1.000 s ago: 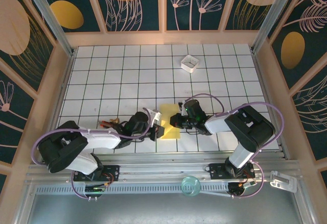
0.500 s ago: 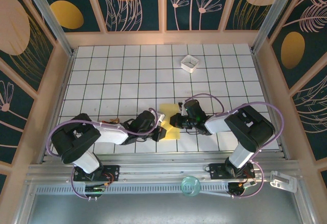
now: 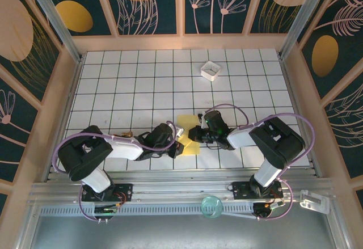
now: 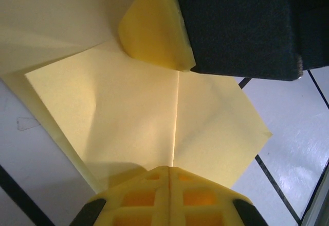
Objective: Fold a paper plane with a square sheet of paper (pick it up from the middle)
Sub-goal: Fold the triangle a second time at the center of the table.
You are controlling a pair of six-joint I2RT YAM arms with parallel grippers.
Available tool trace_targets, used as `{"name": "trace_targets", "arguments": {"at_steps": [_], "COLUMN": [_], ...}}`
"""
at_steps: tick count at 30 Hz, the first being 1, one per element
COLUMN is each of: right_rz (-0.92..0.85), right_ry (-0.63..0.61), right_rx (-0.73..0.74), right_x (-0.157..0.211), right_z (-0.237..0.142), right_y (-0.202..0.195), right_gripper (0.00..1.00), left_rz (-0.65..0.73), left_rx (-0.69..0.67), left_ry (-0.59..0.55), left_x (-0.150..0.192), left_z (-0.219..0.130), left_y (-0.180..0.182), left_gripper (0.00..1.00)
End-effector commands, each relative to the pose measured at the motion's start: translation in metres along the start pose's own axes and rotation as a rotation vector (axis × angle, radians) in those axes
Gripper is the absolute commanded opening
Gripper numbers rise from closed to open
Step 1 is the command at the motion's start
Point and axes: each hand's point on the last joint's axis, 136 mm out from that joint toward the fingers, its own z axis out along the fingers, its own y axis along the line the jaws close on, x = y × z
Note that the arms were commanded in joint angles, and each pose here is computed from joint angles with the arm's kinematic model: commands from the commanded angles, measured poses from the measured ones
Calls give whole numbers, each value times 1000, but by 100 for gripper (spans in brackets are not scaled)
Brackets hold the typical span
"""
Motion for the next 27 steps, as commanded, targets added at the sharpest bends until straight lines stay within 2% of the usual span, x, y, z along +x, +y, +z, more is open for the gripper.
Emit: {"name": "trace_targets", "arguments": {"at_steps": [1, 7, 10, 16, 27], "right_rz": [50, 53, 54, 54, 49], "right_ry": [71, 69, 69, 70, 71], "right_rx": [138, 135, 138, 138, 137], "right_x": [23, 23, 23, 23, 22], "right_z": [3, 3, 3, 3, 4], "right_y": [-39, -39, -40, -40, -39], "right_gripper": [0, 0, 0, 0, 0], "left_rz": [28, 6, -19, -34, -29], "left_rx": [-66, 53, 112, 137, 58], "left_ry": [65, -54, -68, -67, 22], "left_x": [16, -16, -24, -37, -8], "left_z": [-7, -22, -18, -3, 10], "left_y": [12, -20, -31, -38, -13], "left_gripper": [0, 0, 0, 0, 0]}}
